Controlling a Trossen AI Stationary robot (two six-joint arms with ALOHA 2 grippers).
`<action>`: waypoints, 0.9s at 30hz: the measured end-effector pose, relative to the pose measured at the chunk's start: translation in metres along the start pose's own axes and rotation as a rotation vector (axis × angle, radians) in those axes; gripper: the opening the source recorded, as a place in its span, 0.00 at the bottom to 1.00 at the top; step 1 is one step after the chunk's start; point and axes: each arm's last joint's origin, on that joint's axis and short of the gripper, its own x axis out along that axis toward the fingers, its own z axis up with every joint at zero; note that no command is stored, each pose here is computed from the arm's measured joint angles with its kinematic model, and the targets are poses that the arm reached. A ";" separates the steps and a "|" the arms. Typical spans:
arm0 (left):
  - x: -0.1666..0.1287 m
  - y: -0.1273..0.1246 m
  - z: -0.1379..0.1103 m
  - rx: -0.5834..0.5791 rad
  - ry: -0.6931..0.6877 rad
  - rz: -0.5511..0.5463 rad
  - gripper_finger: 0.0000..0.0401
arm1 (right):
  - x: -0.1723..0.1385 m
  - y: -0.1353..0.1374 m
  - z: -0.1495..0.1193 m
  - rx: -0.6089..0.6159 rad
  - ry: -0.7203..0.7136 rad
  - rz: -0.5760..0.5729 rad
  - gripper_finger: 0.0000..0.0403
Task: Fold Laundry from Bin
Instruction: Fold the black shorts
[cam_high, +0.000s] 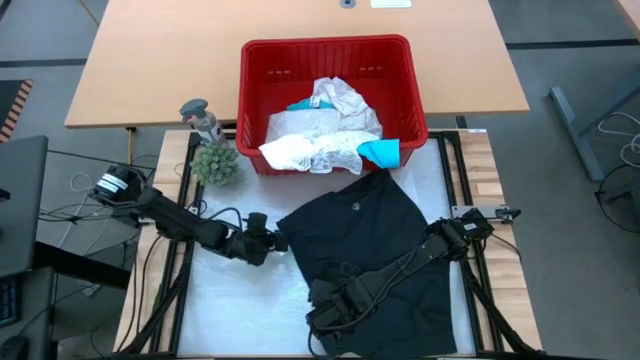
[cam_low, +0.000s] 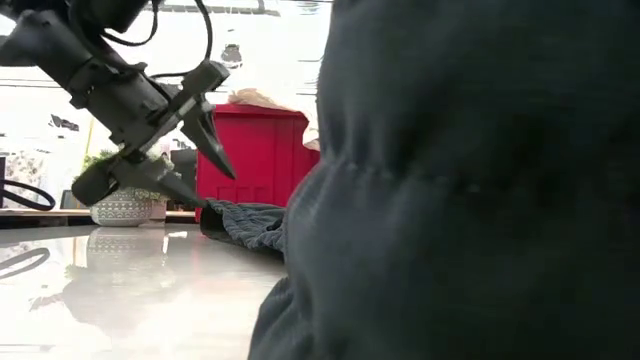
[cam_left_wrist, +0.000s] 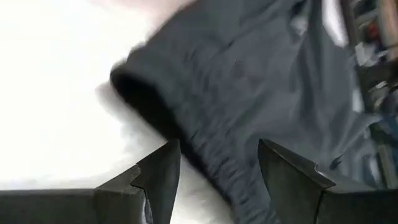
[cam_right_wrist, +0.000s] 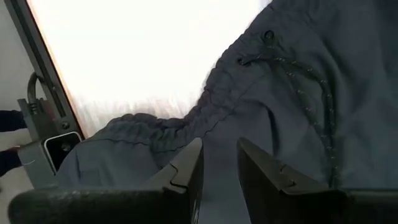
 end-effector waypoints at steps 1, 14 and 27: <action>0.002 0.001 -0.002 0.003 0.010 0.004 0.51 | 0.000 0.000 0.000 0.005 0.000 0.000 0.30; 0.027 -0.010 -0.010 -0.068 0.068 -0.160 0.23 | 0.000 0.002 0.000 0.071 -0.009 0.012 0.30; 0.018 -0.048 0.015 -0.217 -0.011 -0.425 0.00 | 0.000 0.007 0.013 -0.108 -0.089 0.109 0.31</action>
